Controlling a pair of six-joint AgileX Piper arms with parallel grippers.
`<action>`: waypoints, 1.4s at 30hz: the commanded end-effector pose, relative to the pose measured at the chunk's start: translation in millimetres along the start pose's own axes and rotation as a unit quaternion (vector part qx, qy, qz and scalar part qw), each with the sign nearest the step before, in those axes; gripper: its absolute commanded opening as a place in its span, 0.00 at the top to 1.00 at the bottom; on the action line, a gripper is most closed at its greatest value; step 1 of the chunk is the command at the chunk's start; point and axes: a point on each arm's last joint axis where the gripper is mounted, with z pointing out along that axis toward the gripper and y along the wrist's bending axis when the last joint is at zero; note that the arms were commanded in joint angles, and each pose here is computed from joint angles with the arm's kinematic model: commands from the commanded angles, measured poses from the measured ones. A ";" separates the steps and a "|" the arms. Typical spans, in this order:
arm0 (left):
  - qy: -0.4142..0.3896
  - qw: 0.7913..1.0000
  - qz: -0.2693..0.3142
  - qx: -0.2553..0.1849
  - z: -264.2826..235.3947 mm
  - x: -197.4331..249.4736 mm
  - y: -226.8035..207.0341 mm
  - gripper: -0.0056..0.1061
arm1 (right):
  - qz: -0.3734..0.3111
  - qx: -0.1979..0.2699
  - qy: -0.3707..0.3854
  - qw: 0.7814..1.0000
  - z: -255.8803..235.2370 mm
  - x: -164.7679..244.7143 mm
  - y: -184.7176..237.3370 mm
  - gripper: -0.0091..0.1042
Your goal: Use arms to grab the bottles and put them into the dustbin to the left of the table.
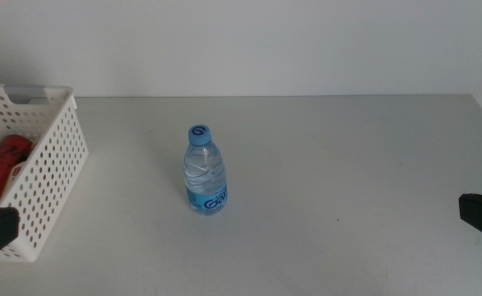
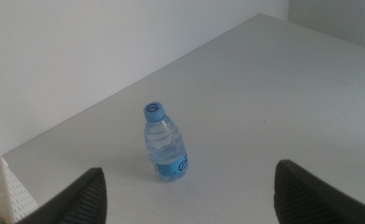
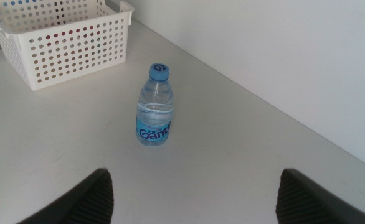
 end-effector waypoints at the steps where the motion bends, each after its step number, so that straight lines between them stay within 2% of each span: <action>1: -0.040 0.999 -0.011 -0.004 -0.5 -12.5 2.4 0.15 | -0.008 0.018 -0.039 0.999 -2.8 -12.1 -4.0 0.33; 5: -0.086 0.996 -0.014 -0.032 0.2 -21.2 8.5 0.15 | -0.008 0.018 -0.039 0.999 -2.8 -12.1 -4.0 0.33; 10: -0.146 0.986 -0.055 -0.053 16.0 -37.8 22.4 0.15 | -0.008 0.018 -0.040 0.999 -2.8 -12.2 -4.0 0.33; 16: -0.119 0.987 -0.094 -0.062 59.7 -41.6 43.4 0.15 | -0.008 0.018 -0.040 0.999 -2.8 -12.2 -4.0 0.33; 23: -0.064 0.989 -0.124 -0.049 99.6 -34.1 55.8 0.15 | -0.008 0.018 -0.040 0.999 -2.8 -12.2 -4.0 0.33; 27: -0.053 0.991 -0.110 -0.052 106.0 -32.2 58.2 0.15 | -0.008 0.018 -0.040 0.999 -2.8 -12.2 -4.0 0.33; 33: -0.066 0.993 -0.057 -0.085 111.3 -25.5 56.0 0.15 | -0.008 0.018 -0.040 0.999 -2.8 -12.2 -4.0 0.33; 39: -0.129 0.990 -0.020 -0.051 123.2 -14.0 30.3 0.15 | -0.008 0.018 -0.040 0.999 -2.8 -12.2 -4.0 0.33; 42: -0.134 0.991 -0.002 -0.027 128.4 -8.3 19.1 0.15 | -0.008 0.018 -0.040 0.999 -2.8 -12.2 -4.0 0.33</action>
